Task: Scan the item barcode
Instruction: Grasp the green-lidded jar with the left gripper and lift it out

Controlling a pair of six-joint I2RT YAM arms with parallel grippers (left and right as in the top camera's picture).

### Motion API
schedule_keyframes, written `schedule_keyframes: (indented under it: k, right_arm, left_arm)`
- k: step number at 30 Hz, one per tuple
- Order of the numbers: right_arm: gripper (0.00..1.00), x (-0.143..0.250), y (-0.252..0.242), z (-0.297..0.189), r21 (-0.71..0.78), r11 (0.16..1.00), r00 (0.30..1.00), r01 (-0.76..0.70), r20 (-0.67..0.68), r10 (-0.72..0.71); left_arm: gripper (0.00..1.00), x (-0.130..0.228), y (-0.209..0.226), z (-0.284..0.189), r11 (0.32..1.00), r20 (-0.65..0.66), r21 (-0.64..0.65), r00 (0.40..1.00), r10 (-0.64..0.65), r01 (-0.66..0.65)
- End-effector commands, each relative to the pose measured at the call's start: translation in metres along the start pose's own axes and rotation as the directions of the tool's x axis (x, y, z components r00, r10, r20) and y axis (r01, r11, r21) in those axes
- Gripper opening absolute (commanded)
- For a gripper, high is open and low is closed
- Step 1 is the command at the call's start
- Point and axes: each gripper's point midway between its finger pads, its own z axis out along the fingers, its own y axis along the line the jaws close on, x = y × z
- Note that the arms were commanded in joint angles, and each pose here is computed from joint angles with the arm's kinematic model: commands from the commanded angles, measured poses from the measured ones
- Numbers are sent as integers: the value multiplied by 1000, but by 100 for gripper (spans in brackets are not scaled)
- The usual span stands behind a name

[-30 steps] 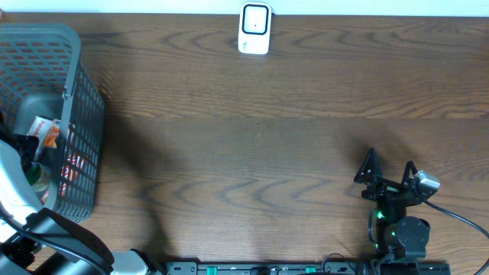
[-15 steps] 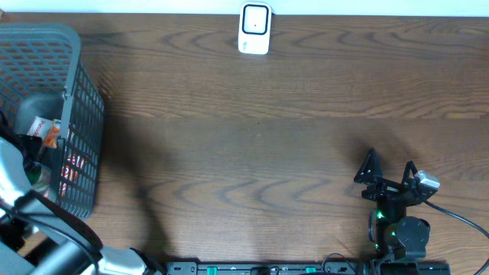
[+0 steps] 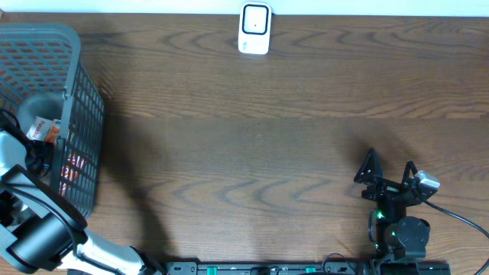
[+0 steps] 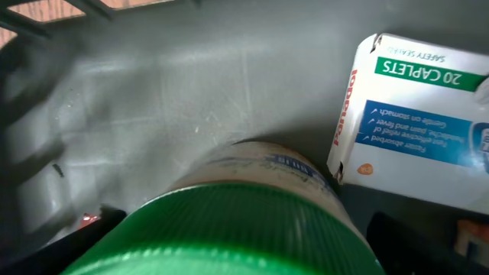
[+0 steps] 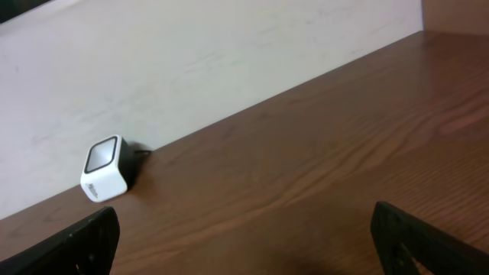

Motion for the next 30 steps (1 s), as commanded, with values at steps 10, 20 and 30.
schedule_keyframes:
  k: [10,20,30]
  right_arm:
    - [99,0,0,0,-2,1000,1000,13,0,-13]
    - [99,0,0,0,-2,1000,1000,13,0,-13]
    - [99,0,0,0,-2,1000,1000,13,0,-13]
  left_arm:
    - [66,-3,7,0,999,18,-33,1000,13,-12]
    - [66,-37,5,-95,985,191,167,979,-77,44]
    - [66,-17,-6,-314,621,288,780,924,-250,-76]
